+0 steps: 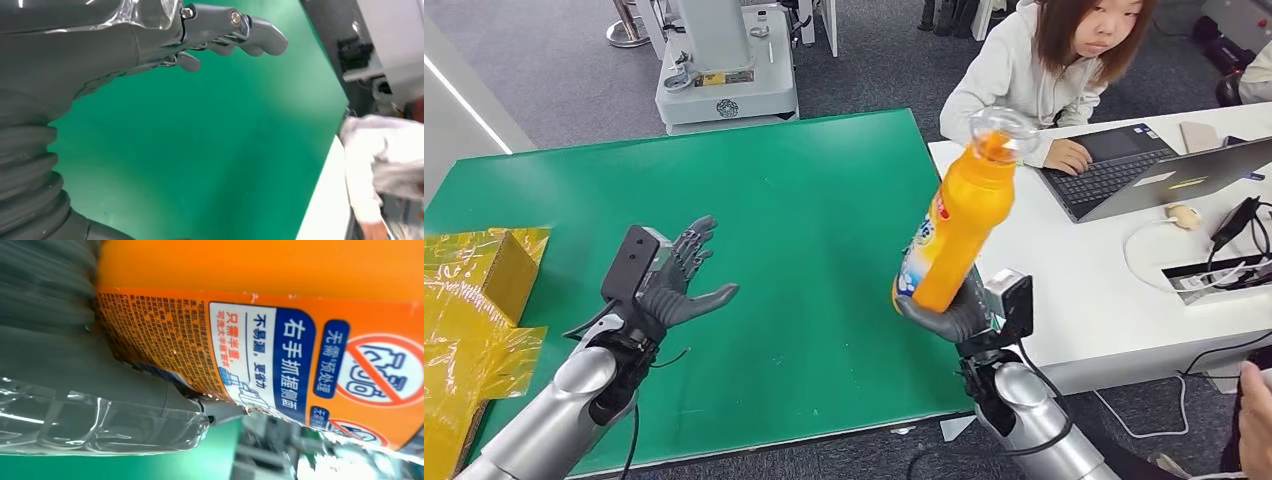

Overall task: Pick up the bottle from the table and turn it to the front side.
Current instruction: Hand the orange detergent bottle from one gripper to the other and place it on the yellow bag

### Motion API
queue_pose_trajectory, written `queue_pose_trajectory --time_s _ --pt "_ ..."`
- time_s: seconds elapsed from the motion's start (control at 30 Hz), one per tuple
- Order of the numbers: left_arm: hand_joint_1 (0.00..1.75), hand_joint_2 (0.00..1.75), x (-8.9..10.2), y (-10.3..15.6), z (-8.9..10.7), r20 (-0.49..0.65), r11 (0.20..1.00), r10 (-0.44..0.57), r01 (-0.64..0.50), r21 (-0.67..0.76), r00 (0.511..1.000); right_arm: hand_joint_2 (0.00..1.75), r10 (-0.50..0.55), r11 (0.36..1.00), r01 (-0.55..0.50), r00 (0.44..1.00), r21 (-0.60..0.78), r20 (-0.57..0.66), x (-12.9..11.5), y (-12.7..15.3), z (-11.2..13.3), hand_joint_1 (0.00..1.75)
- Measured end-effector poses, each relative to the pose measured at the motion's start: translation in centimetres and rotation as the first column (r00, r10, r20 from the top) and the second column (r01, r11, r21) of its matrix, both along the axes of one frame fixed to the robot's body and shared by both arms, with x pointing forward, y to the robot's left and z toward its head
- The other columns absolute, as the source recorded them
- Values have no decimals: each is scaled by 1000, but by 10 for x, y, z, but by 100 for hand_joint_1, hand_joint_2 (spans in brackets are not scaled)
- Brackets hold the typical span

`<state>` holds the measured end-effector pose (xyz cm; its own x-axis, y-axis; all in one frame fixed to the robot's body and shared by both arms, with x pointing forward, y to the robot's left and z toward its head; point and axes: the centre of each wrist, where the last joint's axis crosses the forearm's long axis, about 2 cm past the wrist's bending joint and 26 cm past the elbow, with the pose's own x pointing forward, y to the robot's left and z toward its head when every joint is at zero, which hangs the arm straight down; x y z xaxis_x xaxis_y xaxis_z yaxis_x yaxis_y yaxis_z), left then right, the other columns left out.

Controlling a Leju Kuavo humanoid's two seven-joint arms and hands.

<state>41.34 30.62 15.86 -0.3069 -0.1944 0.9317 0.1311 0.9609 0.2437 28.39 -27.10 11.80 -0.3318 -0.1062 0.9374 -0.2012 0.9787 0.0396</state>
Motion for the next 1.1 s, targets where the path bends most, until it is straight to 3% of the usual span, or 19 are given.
queue_pose_trajectory --time_s 0.17,0.5,0.77,1.1 --pt "0 175 1 13 3 -1 1000 7 -7 -2 1000 175 -7 1000 7 1000 -10 -3 -2 -5 3 175" --pt "0 175 8 8 30 58 1000 -11 11 -3 998 175 32 998 -32 999 -58 -1 2 2 5 175" --pt "0 175 11 -4 52 127 998 -53 55 -9 990 175 87 992 -87 996 -89 -1 18 23 10 175" --pt "0 175 12 -30 54 140 995 -103 104 1 985 175 211 963 -223 973 -153 -88 45 72 7 175"
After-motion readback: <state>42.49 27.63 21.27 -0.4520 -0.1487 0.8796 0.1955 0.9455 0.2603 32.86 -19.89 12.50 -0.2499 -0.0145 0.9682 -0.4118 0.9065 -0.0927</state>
